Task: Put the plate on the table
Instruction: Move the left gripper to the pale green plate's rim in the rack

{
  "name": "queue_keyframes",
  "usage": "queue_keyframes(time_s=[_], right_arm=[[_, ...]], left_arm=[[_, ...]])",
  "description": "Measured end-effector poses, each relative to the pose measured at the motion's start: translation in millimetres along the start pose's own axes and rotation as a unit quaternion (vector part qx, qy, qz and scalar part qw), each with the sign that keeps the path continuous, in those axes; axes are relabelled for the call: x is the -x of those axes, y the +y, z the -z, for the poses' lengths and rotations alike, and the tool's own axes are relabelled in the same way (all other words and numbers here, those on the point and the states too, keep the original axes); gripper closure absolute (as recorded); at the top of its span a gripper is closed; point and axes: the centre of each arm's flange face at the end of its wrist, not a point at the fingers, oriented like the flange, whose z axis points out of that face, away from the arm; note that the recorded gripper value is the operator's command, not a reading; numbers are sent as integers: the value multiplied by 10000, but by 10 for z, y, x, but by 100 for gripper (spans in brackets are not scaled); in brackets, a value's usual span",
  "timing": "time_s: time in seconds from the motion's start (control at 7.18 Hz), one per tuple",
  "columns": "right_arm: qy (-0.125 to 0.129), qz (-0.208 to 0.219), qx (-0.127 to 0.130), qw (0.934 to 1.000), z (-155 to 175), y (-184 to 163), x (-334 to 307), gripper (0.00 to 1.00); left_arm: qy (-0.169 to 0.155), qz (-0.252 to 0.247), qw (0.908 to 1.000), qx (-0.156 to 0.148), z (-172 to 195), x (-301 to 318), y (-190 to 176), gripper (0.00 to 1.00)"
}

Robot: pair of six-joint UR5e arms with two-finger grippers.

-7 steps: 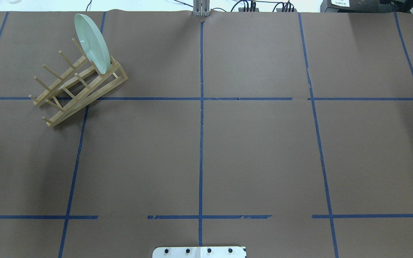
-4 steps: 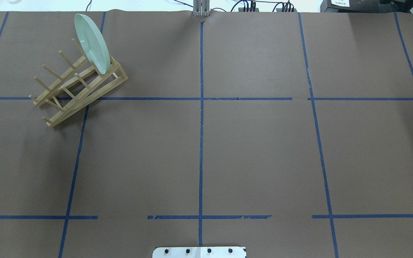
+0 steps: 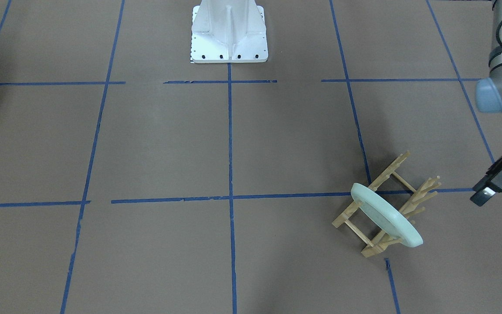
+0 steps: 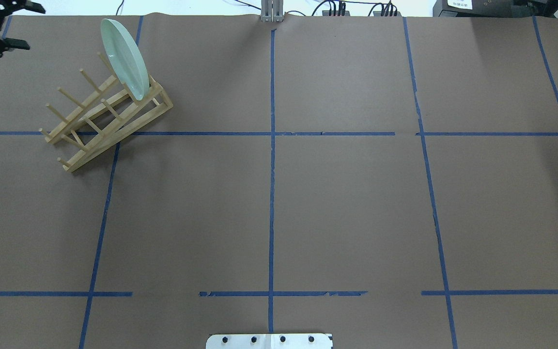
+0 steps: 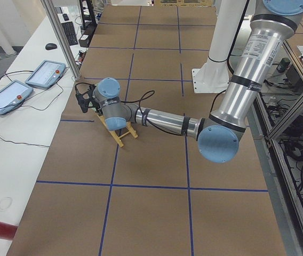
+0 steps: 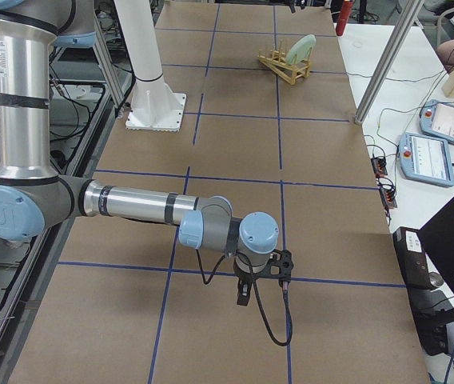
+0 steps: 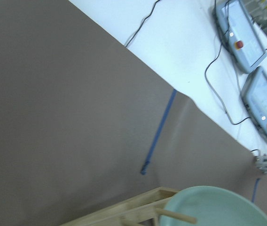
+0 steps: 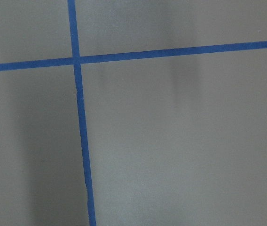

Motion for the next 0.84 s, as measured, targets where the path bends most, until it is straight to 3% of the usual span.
queue_keyframes(time_s=[0.42,0.84], right_arm=[[0,0,0,10000,0,0,0,0],[0,0,0,10000,0,0,0,0]], left_arm=[[292,259,9992,-47,-369,-501,226,5],[232,245,9993,154,-659,-589,438,12]])
